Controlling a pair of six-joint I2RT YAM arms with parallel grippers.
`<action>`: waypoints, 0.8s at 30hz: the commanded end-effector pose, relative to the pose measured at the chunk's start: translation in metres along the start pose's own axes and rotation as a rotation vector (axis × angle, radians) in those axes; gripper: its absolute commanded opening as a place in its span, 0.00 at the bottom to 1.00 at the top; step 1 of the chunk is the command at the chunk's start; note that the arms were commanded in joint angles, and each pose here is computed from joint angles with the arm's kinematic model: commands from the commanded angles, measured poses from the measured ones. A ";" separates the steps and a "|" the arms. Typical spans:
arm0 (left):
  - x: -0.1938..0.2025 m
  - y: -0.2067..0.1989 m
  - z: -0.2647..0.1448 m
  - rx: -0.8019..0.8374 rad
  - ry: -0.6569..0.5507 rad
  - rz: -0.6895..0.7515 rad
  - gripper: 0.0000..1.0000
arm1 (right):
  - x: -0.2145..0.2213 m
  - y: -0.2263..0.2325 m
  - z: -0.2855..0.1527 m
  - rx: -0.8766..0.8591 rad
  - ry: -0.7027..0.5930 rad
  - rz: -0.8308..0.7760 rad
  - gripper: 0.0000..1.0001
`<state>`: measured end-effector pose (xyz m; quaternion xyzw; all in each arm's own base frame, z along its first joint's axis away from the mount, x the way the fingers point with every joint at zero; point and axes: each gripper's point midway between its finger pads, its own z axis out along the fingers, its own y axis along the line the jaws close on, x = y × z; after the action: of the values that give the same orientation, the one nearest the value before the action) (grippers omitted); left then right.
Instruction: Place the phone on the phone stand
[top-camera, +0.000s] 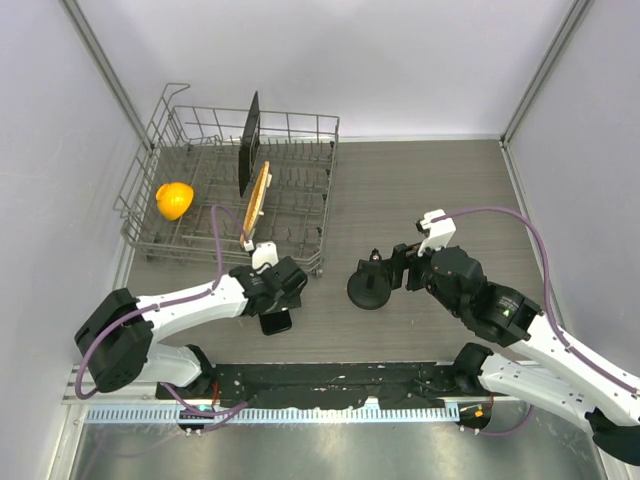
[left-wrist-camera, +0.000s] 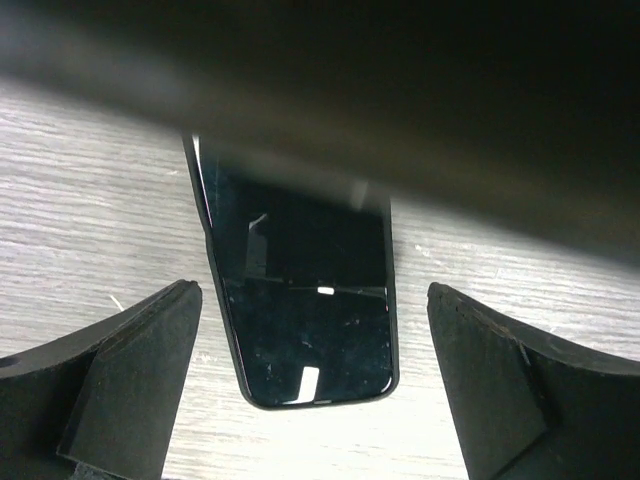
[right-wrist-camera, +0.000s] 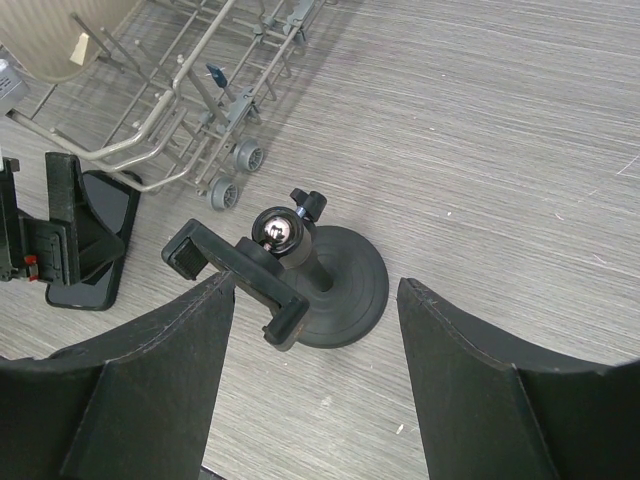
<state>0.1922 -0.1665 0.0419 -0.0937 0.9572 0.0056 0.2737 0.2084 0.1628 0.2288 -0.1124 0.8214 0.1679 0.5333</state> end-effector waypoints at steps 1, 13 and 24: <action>-0.008 -0.004 0.011 -0.004 -0.063 -0.030 1.00 | -0.013 0.000 -0.002 0.003 -0.043 0.012 0.72; 0.001 0.006 0.025 -0.058 -0.064 -0.066 0.97 | -0.012 0.004 0.004 -0.002 -0.026 -0.001 0.72; 0.023 0.016 0.034 -0.095 0.011 -0.100 0.95 | -0.012 0.003 0.002 0.000 -0.030 0.003 0.72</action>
<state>0.2124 -0.1615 0.0296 -0.1035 0.9386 0.0358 0.3271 0.2106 0.1653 0.2221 -0.1184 0.8277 0.1594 0.5249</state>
